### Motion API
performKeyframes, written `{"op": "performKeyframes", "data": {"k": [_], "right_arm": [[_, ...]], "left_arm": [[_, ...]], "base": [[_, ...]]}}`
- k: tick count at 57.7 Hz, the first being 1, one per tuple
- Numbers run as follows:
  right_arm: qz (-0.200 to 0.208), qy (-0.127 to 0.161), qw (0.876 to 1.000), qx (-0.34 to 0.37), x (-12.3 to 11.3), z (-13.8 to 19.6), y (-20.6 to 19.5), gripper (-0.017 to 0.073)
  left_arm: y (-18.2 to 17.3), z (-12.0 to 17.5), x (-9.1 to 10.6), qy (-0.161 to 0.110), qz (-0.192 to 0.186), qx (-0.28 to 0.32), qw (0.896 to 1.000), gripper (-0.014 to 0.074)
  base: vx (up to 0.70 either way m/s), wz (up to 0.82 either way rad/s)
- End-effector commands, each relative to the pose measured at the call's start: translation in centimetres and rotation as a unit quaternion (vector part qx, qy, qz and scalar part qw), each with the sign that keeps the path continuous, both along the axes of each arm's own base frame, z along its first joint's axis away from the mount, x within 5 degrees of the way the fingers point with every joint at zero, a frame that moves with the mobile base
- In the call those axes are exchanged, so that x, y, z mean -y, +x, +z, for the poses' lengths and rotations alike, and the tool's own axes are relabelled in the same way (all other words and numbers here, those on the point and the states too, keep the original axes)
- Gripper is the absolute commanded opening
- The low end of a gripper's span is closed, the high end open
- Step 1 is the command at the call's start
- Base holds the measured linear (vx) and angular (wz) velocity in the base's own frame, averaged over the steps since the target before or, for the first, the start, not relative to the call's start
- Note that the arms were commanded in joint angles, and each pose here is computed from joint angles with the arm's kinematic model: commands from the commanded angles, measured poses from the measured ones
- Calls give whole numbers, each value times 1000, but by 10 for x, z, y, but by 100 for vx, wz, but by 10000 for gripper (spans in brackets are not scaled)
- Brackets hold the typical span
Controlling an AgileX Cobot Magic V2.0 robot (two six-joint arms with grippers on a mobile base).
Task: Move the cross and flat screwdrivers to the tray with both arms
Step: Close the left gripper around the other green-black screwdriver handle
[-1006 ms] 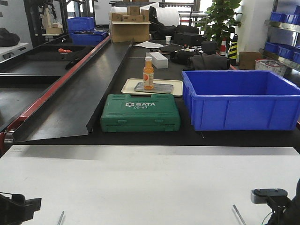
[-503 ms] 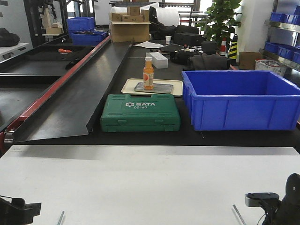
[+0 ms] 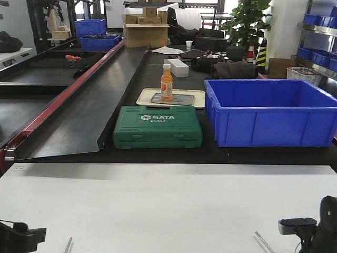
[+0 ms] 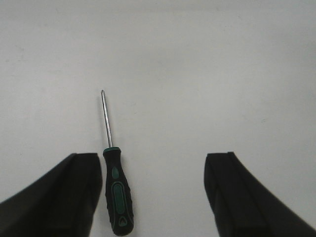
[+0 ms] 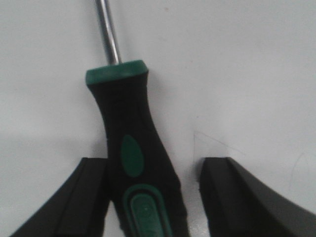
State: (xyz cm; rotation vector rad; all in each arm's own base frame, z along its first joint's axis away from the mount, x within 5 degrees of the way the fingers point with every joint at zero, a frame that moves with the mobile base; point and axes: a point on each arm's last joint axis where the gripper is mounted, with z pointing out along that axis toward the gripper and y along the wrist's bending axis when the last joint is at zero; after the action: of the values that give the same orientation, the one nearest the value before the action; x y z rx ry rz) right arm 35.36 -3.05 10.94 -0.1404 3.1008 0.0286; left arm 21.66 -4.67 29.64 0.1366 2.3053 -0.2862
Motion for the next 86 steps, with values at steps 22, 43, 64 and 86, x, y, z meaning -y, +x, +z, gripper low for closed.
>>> {"op": "performKeyframes", "data": {"k": [22,43,64,86], "right_arm": [[-22,44,999,-24,-8,7,-3,-11],[-94,96,990,-34,-17,9,-4,-9],[-95,95,991,-27,-17,9,-2,-9],[-92,98,990,-41,-17,9,-5,-9]], "left_arm": [[2,17,2,-18,6,37,999,576],[-4,11,3,-39,18,-17,999,576],[0,-8,3,-32,35,-94,994,576],[58,-80,3,37,51,-161,985,576]], "base": [[0,0],[0,0],[0,0],[0,0]]}}
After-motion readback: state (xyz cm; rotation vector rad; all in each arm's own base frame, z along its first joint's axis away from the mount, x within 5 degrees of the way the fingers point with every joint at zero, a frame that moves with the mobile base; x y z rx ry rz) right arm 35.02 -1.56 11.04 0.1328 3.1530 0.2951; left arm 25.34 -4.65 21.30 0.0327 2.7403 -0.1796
